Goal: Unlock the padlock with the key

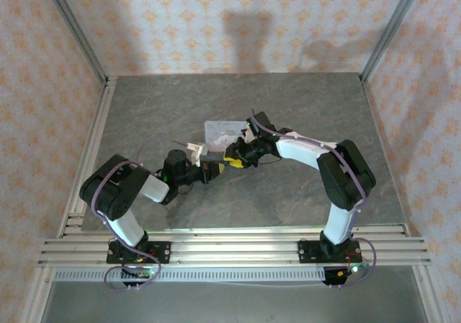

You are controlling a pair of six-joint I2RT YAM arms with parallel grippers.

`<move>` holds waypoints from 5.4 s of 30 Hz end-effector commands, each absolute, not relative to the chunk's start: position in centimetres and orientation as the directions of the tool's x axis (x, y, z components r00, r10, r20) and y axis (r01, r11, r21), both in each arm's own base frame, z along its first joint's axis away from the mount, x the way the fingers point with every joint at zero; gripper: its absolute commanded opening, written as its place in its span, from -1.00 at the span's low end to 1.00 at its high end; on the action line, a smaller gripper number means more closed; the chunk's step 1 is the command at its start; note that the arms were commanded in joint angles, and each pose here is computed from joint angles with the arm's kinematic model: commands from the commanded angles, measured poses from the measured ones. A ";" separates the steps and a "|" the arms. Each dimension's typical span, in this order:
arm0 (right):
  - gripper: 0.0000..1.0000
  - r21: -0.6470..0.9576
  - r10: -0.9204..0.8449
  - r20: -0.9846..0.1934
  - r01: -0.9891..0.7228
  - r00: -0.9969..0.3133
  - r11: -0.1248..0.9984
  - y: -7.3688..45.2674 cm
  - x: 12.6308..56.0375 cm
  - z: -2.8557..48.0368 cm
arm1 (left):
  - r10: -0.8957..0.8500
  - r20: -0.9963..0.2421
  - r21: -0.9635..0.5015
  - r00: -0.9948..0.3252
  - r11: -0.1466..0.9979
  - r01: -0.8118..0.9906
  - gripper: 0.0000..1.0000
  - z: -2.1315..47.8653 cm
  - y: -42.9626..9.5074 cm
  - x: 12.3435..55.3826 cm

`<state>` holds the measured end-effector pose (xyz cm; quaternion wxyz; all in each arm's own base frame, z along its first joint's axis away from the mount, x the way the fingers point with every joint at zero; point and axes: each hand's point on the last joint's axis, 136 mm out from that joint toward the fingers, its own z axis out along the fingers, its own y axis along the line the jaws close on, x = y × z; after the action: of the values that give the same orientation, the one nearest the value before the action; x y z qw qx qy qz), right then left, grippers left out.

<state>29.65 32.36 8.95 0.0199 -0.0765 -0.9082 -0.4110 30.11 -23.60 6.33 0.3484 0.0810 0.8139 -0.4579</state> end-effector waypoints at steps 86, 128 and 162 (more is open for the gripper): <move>-1.00 0.729 0.434 -0.040 0.271 -0.900 0.629 34.2 28.9 6.4 | 0.017 -0.737 -0.434 -0.676 0.756 0.491 -1.00 5.1 -23.4 28.0; 0.03 0.716 0.477 -0.053 0.299 -0.878 0.631 33.1 28.4 7.2 | 0.143 -0.835 -0.201 -0.532 0.821 0.535 -1.00 7.3 -21.6 27.8; -0.21 0.746 0.426 0.023 0.300 -0.904 0.595 36.5 28.4 7.3 | 0.147 -0.837 -0.205 -0.527 0.809 0.551 -1.00 7.4 -22.2 28.1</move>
<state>28.06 35.27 6.34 -0.0806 -0.2071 -0.8966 -0.3830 27.33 -21.45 6.02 0.4174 0.2020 0.8591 -0.2165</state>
